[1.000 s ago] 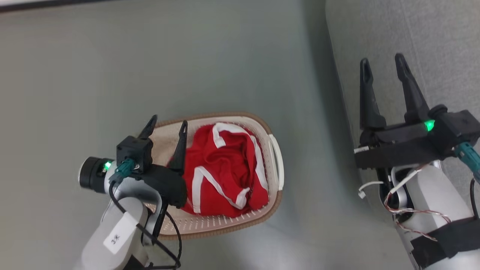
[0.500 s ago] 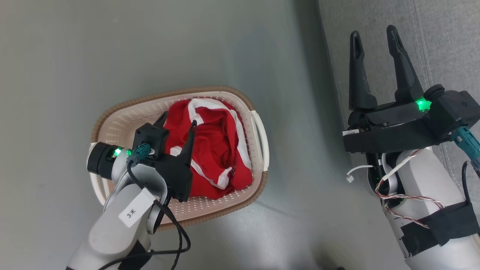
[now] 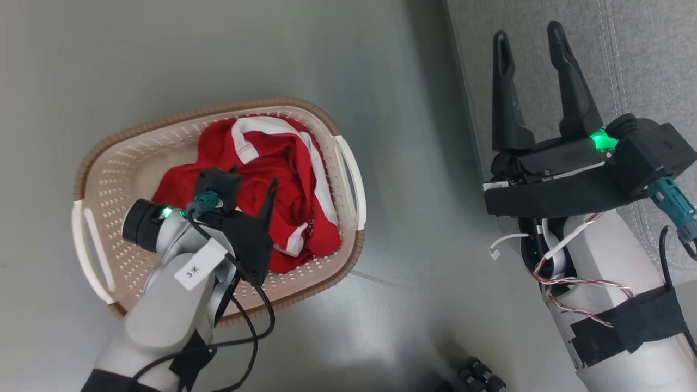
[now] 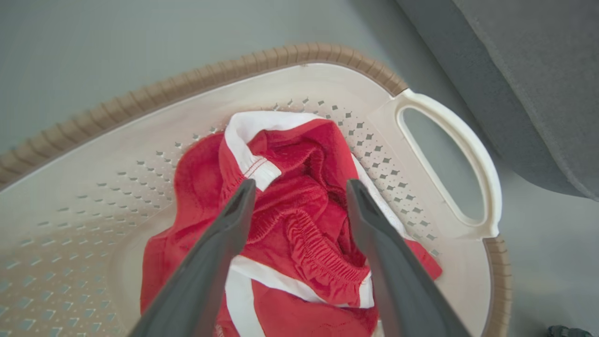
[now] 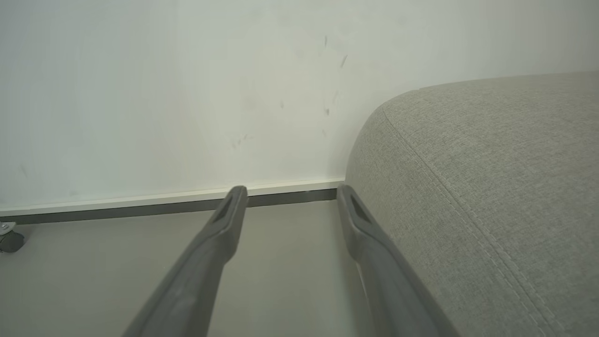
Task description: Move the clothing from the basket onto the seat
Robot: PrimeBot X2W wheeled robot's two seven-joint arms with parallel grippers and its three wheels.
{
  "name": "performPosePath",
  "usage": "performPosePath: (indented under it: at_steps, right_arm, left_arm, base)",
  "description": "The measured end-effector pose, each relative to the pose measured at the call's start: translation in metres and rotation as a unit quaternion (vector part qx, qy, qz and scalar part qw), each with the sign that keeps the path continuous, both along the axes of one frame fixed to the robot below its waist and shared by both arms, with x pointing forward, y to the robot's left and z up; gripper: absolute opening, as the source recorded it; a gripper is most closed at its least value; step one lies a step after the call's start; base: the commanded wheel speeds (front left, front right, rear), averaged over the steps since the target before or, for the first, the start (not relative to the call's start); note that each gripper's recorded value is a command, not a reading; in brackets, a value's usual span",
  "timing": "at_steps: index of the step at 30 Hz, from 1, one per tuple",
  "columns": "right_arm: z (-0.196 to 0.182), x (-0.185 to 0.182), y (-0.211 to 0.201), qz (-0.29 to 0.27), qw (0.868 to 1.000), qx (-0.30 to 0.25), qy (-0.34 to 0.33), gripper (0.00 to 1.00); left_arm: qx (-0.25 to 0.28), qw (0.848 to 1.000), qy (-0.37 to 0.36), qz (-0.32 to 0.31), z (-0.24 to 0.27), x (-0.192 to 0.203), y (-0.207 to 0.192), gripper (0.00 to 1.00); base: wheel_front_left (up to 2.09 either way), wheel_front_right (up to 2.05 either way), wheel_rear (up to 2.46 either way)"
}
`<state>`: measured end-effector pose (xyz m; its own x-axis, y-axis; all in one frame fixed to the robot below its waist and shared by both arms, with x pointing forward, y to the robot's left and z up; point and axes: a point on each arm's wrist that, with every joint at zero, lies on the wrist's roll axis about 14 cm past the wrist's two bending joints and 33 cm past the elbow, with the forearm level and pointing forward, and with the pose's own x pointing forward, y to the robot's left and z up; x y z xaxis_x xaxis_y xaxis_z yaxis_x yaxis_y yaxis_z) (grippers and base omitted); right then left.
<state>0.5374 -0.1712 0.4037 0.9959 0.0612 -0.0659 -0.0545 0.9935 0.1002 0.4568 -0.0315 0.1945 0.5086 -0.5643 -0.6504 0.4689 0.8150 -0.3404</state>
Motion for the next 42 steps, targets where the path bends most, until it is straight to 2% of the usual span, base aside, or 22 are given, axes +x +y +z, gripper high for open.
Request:
performPosePath:
  at_steps: [7, 23, 28, 29, 31, 32, 42]
  right_arm:
    - [-0.014, 0.000, -0.002, 0.001, 1.000, -0.009, 0.014, 1.00]
    - [-0.038, -0.003, -0.003, 0.005, 0.999, -0.026, 0.036, 1.00]
    - [-0.042, -0.004, -0.004, 0.002, 0.999, -0.027, 0.041, 1.00]
    - [-0.042, -0.004, -0.005, 0.002, 0.999, -0.028, 0.041, 1.00]
    - [-0.044, -0.004, -0.004, 0.002, 0.999, -0.028, 0.042, 1.00]
    - [-0.044, -0.004, -0.005, 0.002, 0.999, -0.028, 0.043, 1.00]
    - [-0.042, -0.002, -0.001, 0.004, 0.999, -0.028, 0.040, 1.00]
  left_arm:
    - [0.013, 0.999, 0.033, -0.010, -0.027, -0.003, -0.001, 1.00]
    - [0.066, 0.996, 0.066, 0.002, -0.075, 0.021, 0.019, 1.00]
    - [0.075, 0.993, 0.088, 0.003, -0.085, 0.014, 0.019, 1.00]
    - [0.075, 0.993, 0.091, 0.003, -0.086, 0.014, 0.018, 0.70]
    - [0.075, 0.993, 0.096, 0.006, -0.088, 0.013, 0.018, 0.18]
    - [0.076, 0.992, 0.098, 0.006, -0.089, 0.012, 0.018, 0.00]
    - [0.078, 0.992, 0.100, 0.004, -0.083, 0.008, 0.017, 0.00]
  base:
    - [0.00, 0.00, 0.00]
    - [0.00, 0.00, 0.00]
    - [0.00, 0.00, 0.00]
    - [0.00, 0.00, 0.00]
    - [0.00, 0.00, 0.00]
    - [0.00, 0.00, 0.00]
    - [0.00, 0.00, 0.00]
